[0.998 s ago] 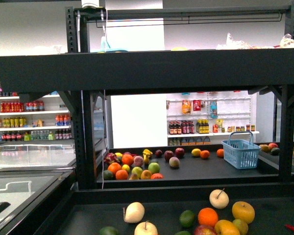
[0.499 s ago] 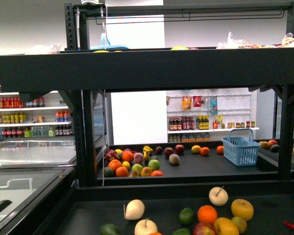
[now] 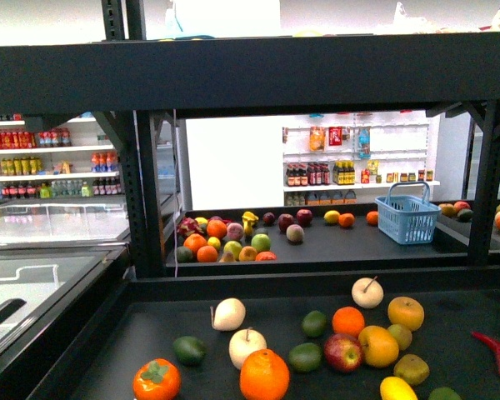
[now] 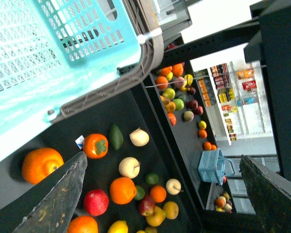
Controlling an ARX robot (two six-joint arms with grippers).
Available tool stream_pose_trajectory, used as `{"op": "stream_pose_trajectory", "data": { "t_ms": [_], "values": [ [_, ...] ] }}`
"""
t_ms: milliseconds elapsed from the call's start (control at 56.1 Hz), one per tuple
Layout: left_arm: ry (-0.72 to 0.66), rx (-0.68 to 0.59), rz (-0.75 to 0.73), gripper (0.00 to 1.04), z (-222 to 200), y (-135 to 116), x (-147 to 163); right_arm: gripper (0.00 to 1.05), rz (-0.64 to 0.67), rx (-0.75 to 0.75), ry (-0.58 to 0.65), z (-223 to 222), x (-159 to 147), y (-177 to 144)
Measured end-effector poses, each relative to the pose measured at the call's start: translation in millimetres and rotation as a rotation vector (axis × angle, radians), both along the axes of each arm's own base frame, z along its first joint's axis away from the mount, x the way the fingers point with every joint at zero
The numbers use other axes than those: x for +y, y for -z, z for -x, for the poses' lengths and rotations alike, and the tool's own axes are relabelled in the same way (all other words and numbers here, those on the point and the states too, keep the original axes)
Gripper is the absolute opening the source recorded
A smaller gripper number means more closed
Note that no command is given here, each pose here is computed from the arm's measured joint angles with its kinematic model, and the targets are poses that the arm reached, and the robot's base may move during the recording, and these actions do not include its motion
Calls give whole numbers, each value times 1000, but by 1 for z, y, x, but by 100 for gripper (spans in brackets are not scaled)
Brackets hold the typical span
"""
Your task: Pick lemon from shelf
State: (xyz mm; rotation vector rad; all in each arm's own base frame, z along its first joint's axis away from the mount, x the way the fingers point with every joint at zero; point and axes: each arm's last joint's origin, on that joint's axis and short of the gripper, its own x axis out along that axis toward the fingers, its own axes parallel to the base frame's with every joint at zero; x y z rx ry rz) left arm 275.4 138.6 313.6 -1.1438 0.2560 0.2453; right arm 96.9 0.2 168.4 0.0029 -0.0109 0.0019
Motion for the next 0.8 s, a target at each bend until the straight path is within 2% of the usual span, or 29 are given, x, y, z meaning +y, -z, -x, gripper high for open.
{"op": "stream_pose_trajectory", "data": {
  "t_ms": [481, 802],
  "values": [
    [-126, 16, 140, 97, -84, 17, 60, 97, 0, 0, 0, 0, 0, 0],
    [-146, -11, 176, 97, -122, 30, 65, 97, 0, 0, 0, 0, 0, 0]
  ]
}}
